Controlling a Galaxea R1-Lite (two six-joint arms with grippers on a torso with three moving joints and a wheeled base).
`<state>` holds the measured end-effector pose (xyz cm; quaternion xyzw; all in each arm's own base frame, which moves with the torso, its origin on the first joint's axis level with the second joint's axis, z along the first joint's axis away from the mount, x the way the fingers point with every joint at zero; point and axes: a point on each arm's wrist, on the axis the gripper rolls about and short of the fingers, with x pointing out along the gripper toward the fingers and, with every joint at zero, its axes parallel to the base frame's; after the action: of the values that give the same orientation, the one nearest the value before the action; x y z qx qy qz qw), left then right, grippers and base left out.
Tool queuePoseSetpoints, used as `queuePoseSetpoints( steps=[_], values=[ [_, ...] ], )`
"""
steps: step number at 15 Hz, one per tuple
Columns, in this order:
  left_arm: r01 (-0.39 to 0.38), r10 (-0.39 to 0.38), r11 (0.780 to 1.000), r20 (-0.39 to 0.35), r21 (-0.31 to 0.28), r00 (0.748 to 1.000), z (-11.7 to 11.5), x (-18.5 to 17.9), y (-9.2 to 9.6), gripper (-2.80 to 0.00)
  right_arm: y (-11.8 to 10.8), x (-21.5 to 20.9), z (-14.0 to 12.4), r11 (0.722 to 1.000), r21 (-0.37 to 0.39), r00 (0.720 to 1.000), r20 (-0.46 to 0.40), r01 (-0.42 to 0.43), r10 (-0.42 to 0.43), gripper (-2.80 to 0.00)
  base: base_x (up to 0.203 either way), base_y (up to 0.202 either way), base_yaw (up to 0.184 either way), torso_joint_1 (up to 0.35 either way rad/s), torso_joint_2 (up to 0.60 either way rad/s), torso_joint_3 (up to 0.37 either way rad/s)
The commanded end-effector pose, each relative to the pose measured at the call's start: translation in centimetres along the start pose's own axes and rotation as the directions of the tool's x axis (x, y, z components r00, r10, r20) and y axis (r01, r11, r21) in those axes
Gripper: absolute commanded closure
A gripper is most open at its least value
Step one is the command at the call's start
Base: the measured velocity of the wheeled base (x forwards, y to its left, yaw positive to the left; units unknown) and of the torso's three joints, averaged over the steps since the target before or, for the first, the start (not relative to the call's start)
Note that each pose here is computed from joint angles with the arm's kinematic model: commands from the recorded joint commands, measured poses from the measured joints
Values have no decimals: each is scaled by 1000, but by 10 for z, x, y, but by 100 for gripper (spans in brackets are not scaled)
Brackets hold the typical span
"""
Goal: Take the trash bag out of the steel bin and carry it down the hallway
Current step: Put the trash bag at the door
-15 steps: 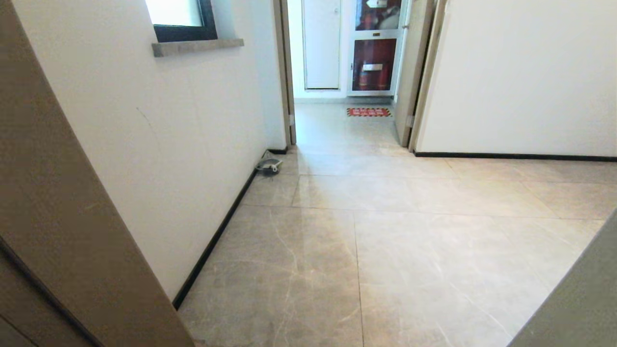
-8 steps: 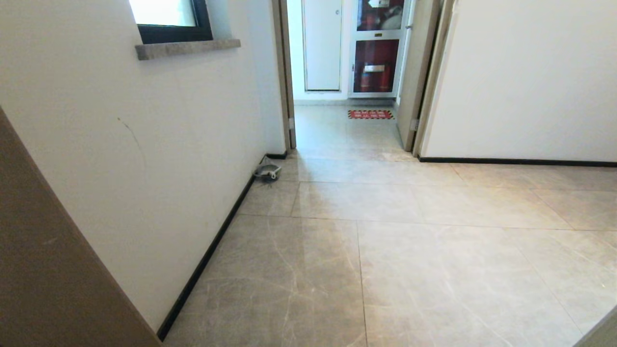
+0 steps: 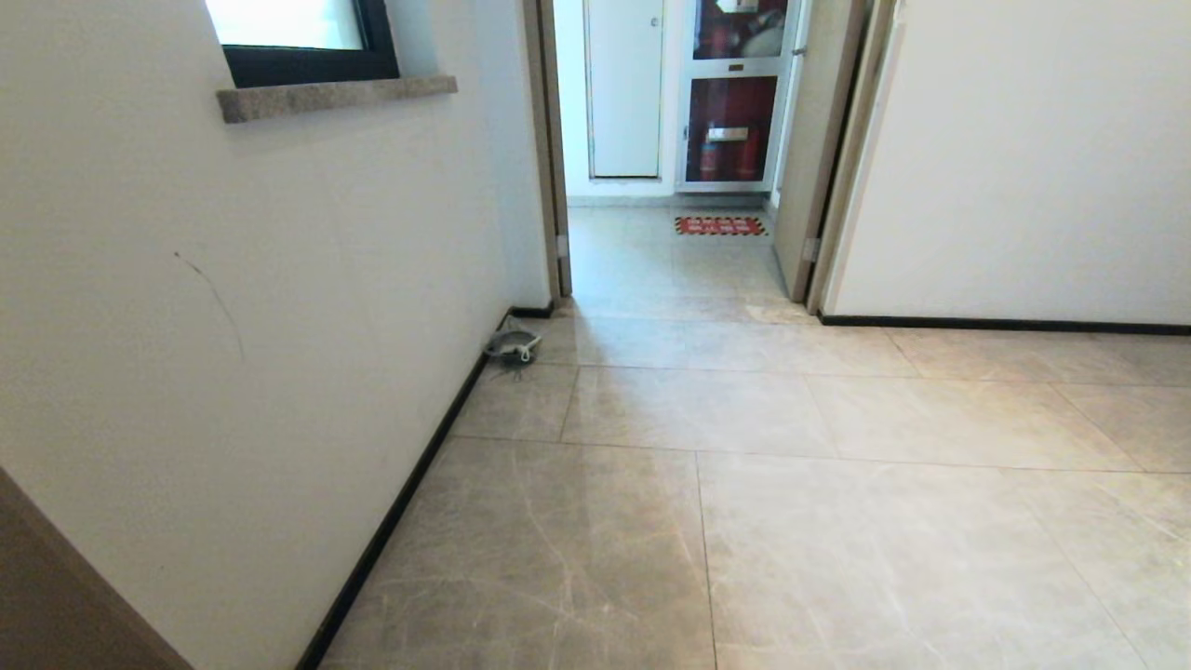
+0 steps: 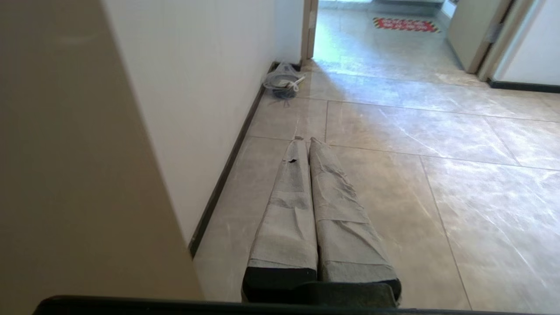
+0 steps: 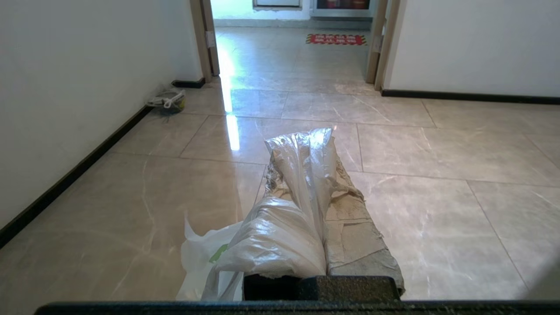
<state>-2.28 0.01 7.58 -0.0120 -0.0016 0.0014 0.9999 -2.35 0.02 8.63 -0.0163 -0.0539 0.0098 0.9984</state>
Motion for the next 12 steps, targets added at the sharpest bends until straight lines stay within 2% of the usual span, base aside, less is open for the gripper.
queuePoseSetpoints(
  steps=[1, 7, 12],
  values=[
    [0, 0, 1000, -1, 0, 1000, 0, 0, 0, 0, 0, 2, -11, 1000, 0, 999, -39, -3, 3, 0, 194, 0, 1, 3, 2, 2],
    [0, 0, 1000, 0, 0, 1000, 0, 0, 0, 0, 0, 2, -11, 1000, 0, 999, -39, -2, 2, 0, 191, 0, 0, 2, 3, 1],
    [0, 0, 1000, 1, -1, 1000, 0, 0, 0, 0, 0, 2, -11, 1000, 0, 999, -39, -3, 3, 0, 13, 0, 0, 1, 0, 0]
  ],
)
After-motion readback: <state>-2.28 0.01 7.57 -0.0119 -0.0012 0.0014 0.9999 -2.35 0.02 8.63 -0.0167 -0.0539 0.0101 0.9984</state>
